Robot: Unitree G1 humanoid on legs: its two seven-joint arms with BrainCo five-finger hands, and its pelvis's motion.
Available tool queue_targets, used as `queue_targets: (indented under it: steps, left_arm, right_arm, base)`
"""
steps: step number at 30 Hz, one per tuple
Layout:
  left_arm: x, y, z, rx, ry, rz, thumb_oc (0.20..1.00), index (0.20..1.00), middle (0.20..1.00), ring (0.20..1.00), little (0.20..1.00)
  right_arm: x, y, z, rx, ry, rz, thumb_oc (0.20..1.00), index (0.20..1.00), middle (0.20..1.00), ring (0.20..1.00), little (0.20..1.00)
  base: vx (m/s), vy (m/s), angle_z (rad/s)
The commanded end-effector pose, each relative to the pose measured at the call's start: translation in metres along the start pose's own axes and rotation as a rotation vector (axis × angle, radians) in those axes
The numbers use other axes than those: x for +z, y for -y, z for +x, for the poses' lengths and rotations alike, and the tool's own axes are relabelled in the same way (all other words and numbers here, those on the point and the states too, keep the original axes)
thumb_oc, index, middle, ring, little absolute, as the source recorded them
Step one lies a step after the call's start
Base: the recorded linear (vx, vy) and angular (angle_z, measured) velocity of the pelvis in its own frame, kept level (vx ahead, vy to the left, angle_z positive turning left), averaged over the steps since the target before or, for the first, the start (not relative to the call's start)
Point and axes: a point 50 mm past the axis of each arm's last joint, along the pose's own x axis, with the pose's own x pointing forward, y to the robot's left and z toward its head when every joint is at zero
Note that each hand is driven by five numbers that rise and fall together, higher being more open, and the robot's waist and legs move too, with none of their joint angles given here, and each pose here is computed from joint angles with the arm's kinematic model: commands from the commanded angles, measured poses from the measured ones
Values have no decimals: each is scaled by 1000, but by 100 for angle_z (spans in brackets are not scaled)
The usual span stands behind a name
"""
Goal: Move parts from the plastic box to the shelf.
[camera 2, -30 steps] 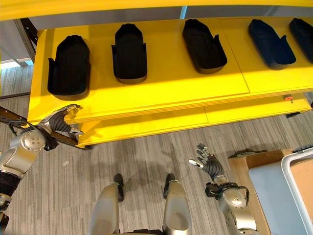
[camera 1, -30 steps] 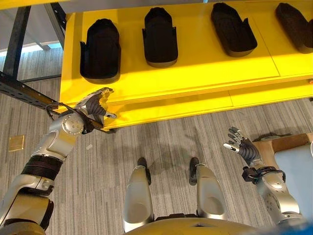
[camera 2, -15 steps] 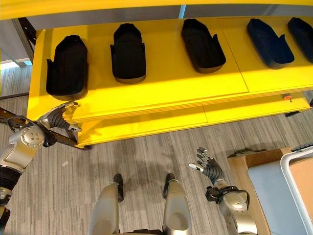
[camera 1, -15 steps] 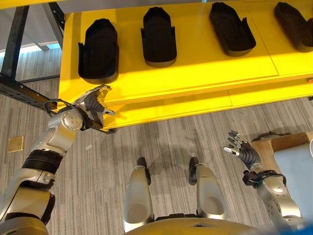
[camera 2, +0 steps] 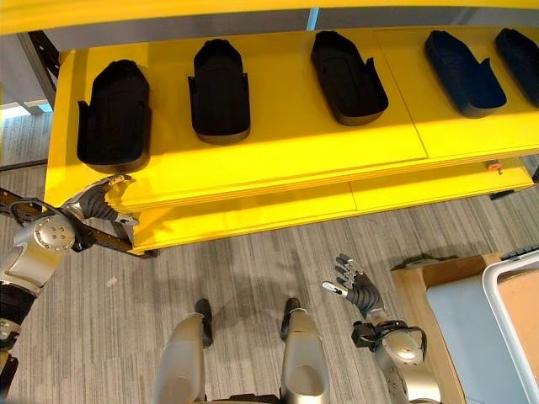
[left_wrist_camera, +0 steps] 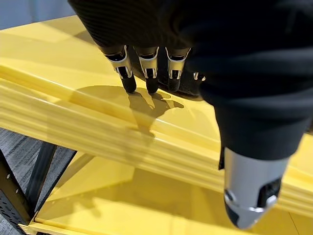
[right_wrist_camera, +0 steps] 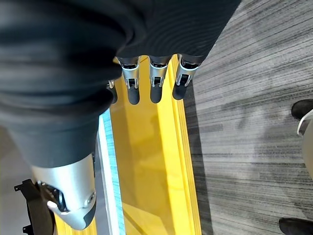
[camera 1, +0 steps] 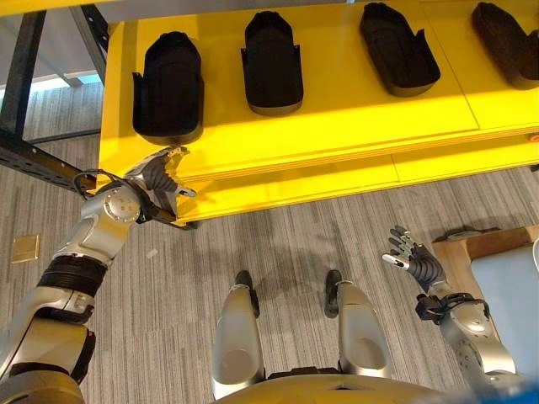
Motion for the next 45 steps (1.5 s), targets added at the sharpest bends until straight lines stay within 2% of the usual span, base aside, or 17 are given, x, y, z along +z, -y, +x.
queue_targets:
  steps: [1,25,45]
  left_arm:
    - [-4,-25,-1,67,-15,28,1000,1000,1000,1000,1000]
    - [-12,-37,1,111,-63,9,1000,1000,1000,1000,1000]
    - [-12,-60,4,152,-96,57,1000,1000,1000,1000,1000]
  right_arm:
    - [3,11,-12,-9,22,-17,1000,1000,1000,1000,1000]
    - [0,14,-15,-12,8,-11,1000,1000,1000,1000,1000]
    - [-2,18,-19,-17,-1,-6,1000,1000,1000,1000,1000]
  base:
    - [0,0,0]
    - [0,0,0]
    - [0,1,-1]
